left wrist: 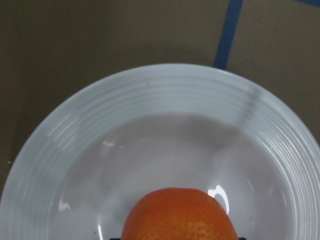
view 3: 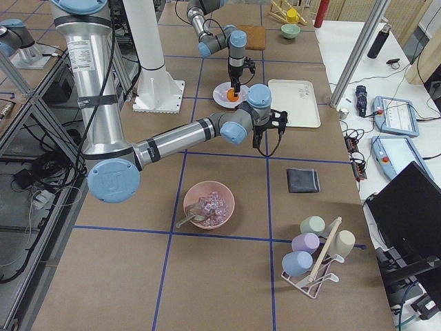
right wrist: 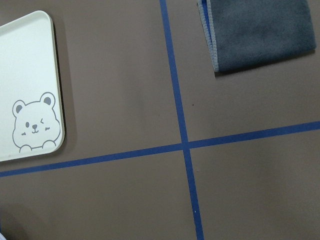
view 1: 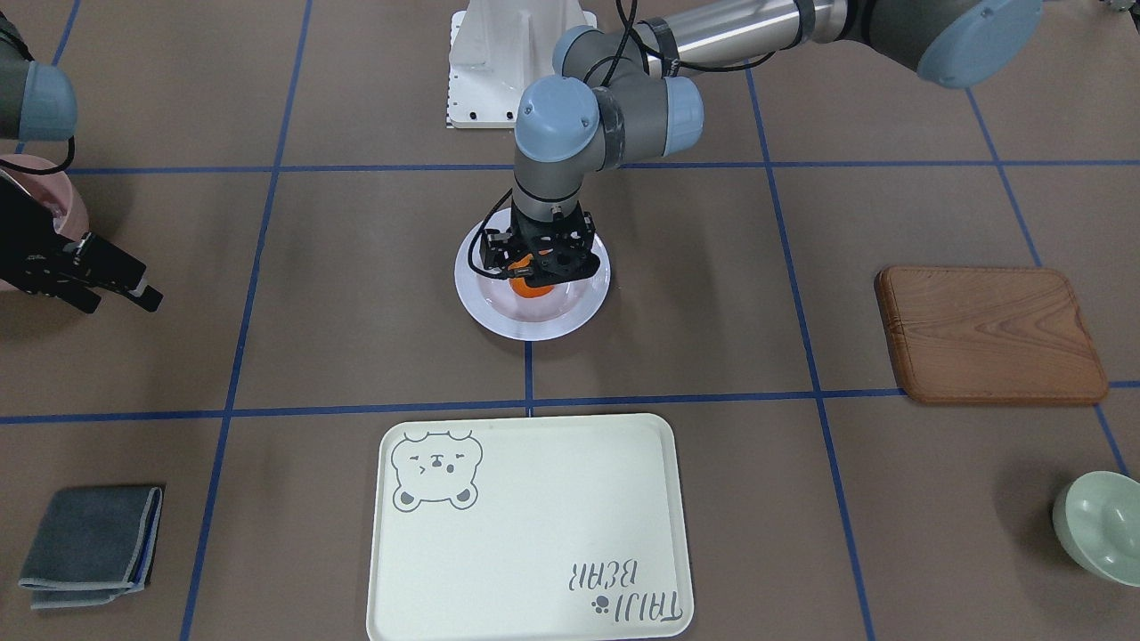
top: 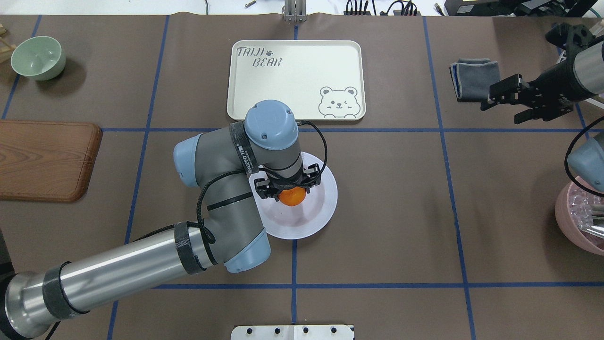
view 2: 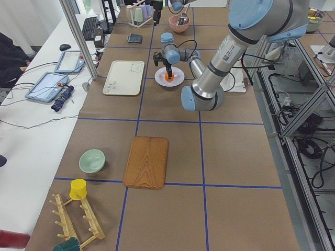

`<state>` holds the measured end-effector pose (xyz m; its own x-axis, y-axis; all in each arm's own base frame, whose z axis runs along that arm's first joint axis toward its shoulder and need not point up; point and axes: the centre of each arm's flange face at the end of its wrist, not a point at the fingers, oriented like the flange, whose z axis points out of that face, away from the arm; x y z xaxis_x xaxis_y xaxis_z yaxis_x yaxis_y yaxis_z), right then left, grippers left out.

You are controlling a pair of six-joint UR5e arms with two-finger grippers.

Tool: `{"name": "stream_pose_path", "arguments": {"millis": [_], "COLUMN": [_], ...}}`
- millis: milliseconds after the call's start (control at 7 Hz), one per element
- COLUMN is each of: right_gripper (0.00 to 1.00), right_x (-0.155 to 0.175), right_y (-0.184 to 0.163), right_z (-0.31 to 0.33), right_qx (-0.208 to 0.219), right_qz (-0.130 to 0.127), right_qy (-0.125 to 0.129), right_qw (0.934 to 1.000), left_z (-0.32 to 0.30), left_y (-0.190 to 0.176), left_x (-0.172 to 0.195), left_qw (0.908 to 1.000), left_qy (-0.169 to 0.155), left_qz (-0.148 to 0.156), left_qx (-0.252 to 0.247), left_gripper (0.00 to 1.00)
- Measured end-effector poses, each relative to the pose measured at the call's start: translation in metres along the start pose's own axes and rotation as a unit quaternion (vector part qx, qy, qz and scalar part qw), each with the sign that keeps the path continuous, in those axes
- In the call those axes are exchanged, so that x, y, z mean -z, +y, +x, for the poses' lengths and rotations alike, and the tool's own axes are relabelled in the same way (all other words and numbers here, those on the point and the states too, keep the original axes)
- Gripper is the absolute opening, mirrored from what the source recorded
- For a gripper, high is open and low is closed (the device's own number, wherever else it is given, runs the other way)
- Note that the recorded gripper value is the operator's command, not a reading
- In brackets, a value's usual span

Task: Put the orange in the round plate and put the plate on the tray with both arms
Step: 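Release the orange and raise the left gripper while the right gripper approaches the plate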

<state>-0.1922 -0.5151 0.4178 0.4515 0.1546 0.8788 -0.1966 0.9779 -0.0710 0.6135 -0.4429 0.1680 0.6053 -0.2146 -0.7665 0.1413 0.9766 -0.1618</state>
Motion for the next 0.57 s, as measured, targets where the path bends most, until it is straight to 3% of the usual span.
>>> {"name": "stream_pose_path", "arguments": {"millis": [286, 571], "right_gripper": [1.0, 1.0], "right_x": [-0.022, -0.068], "right_y": [0.015, 0.055], "right_z": [-0.014, -0.048], "right_qx": [0.005, -0.007], "right_qz": [0.006, 0.028], "right_qy": [0.0, -0.028], "right_qw": [1.0, 0.9992], "left_z": [-0.035, -0.104], "left_y": [-0.03, -0.09], "left_x": [0.033, 0.103], "left_qw": [0.9992, 0.9964], "left_qy": [0.013, 0.005], "left_qz": [0.027, 0.069], "left_qx": [-0.026, -0.048], "left_gripper": [0.99, 0.99]}}
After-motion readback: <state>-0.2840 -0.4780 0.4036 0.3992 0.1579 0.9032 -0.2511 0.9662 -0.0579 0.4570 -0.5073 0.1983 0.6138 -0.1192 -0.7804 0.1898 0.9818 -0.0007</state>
